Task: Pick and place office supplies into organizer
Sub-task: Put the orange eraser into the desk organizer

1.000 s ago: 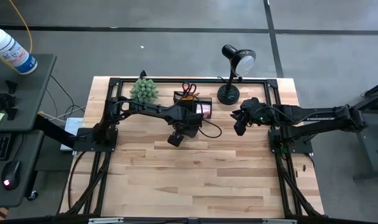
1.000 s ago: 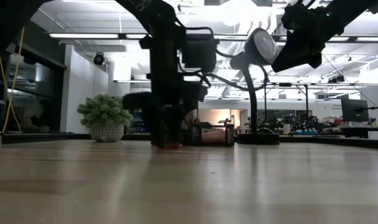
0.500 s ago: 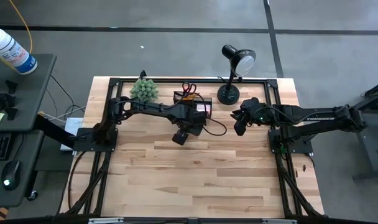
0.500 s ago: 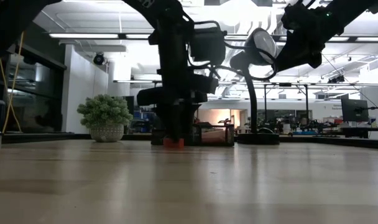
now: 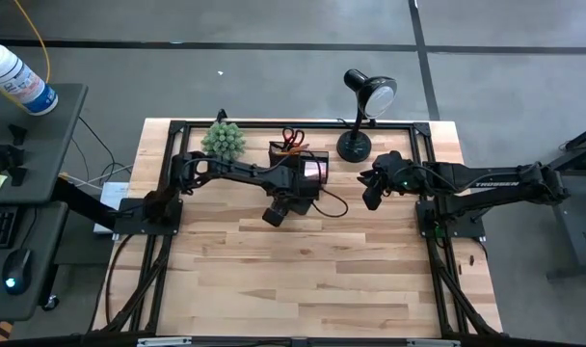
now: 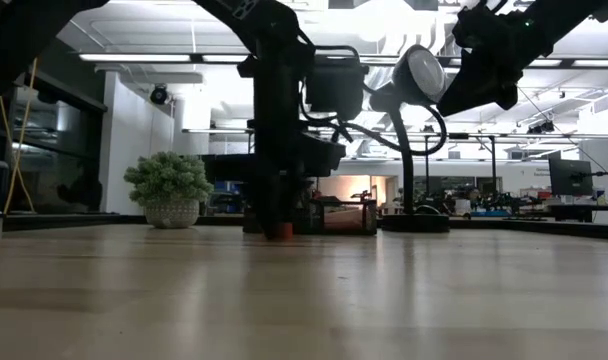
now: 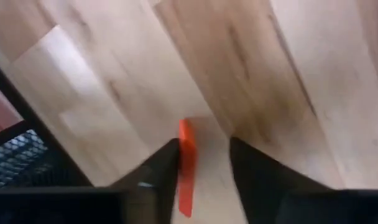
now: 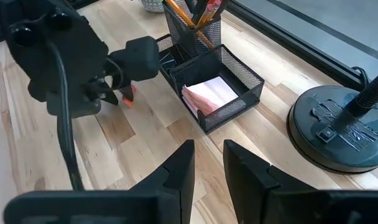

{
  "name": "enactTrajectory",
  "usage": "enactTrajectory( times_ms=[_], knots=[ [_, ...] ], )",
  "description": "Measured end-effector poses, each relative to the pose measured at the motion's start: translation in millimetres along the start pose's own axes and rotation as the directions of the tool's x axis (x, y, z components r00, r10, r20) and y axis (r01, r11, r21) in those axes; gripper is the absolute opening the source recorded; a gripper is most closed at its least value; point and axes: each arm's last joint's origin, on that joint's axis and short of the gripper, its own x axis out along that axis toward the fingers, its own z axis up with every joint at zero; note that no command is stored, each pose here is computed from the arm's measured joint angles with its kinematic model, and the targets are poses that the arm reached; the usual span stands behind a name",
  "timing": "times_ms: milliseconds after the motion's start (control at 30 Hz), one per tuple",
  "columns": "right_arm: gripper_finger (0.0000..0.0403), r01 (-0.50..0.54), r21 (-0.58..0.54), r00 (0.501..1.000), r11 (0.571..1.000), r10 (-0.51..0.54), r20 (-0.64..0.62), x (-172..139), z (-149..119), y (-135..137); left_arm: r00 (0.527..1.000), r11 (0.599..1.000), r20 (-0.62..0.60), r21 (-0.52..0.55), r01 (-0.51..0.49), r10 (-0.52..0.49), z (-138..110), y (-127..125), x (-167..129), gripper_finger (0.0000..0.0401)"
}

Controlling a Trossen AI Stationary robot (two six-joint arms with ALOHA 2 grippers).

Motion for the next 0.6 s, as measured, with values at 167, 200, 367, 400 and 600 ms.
enactTrajectory(
  times_ms=[167, 200, 367, 400, 600],
  knots=[
    [0.0078, 0.0, 0.002, 1.0, 1.0, 0.0, 0.001, 0.0, 0.0, 0.0, 1.0, 1.0, -0.024, 0.018, -0.017, 0.017, 0.3, 2.7, -1.7, 0.0018],
    [0.0078, 0.0, 0.002, 1.0, 1.0, 0.0, 0.001, 0.0, 0.1, 0.0, 0.999, 1.0, -0.033, 0.022, -0.022, 0.023, 0.1, 3.2, -2.3, 0.0014],
    [0.0078, 0.0, 0.003, 1.0, 1.0, 0.0, 0.001, 0.0, 0.0, 0.0, 0.997, 0.998, -0.051, 0.03, -0.051, 0.053, 3.3, 10.4, -18.1, 0.001],
    [0.0078, 0.0, 0.003, 1.0, 1.0, 0.0, 0.001, 0.0, 0.0, 0.0, 0.997, 0.998, -0.055, 0.035, -0.056, 0.058, 4.1, 12.3, -23.9, 0.0007],
    [0.0078, 0.0, 0.002, 1.0, 1.0, 0.0, 0.001, 0.0, 0.0, 0.0, 0.989, 0.989, 0.009, 0.004, -0.147, 0.147, 8.0, 40.7, -69.9, 0.0005]
  ],
)
